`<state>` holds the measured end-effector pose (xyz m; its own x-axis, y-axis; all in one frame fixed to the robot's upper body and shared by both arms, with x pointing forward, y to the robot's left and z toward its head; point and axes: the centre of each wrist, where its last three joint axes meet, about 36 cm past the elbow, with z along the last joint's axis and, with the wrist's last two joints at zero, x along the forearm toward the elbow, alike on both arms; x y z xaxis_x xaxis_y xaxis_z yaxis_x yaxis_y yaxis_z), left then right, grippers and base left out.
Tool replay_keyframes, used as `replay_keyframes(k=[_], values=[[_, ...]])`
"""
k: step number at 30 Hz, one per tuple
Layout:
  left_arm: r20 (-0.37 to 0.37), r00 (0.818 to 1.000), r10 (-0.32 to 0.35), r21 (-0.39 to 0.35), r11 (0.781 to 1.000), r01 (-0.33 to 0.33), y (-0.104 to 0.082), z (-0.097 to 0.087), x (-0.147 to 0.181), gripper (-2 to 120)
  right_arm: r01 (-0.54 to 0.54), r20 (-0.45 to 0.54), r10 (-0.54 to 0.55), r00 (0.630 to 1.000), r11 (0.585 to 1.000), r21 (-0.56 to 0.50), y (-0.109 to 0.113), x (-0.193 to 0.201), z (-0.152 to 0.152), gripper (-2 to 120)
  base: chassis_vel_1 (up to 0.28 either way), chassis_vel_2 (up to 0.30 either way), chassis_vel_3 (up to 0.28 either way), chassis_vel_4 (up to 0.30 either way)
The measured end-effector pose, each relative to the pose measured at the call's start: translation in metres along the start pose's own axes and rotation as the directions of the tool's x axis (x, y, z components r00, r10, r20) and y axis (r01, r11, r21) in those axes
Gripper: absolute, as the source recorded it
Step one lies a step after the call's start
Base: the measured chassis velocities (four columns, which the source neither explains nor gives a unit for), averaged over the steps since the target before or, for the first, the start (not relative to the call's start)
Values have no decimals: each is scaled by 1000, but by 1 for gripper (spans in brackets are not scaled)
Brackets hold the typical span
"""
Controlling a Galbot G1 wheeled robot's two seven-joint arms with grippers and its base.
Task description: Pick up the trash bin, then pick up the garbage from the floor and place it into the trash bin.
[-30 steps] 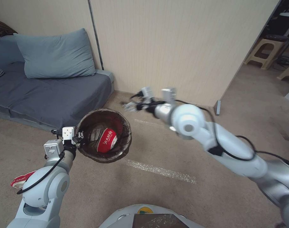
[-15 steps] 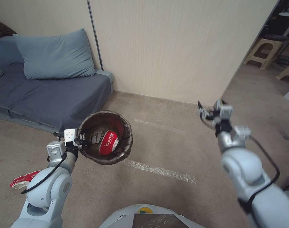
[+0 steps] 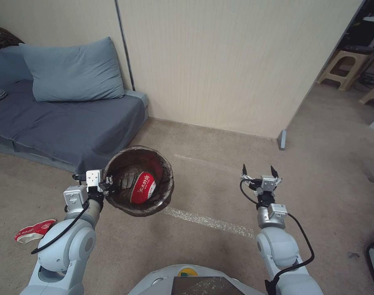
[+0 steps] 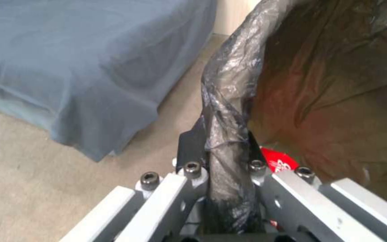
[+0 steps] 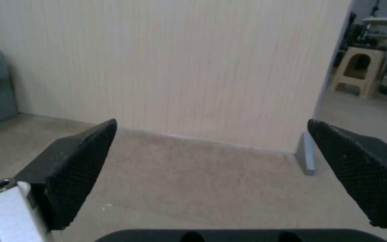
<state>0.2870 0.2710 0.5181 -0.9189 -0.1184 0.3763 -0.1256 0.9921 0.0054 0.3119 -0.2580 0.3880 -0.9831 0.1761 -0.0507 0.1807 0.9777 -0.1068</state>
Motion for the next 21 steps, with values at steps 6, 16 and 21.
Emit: replay_keyframes(k=[6, 16, 21], values=[[-3, 1000, -9, 4, 1000, 9, -1, 1, 3, 0, 16, -10, -16, 1000, 1000, -15, 10, -9, 8, 100, 29, 28, 33, 32], [-1, 1000, -5, 1, 1000, 5, 0, 1, 2, 0, 25, -10, -25, 1000, 999, -26, 15, -10, 1, 100, 82, 77, 75, 69], [-1, 1000, -3, 0, 1000, 3, 0, 1, 2, 0, 26, -12, -26, 1000, 999, -21, 13, -10, -3, 100, 88, 78, 85, 88]])
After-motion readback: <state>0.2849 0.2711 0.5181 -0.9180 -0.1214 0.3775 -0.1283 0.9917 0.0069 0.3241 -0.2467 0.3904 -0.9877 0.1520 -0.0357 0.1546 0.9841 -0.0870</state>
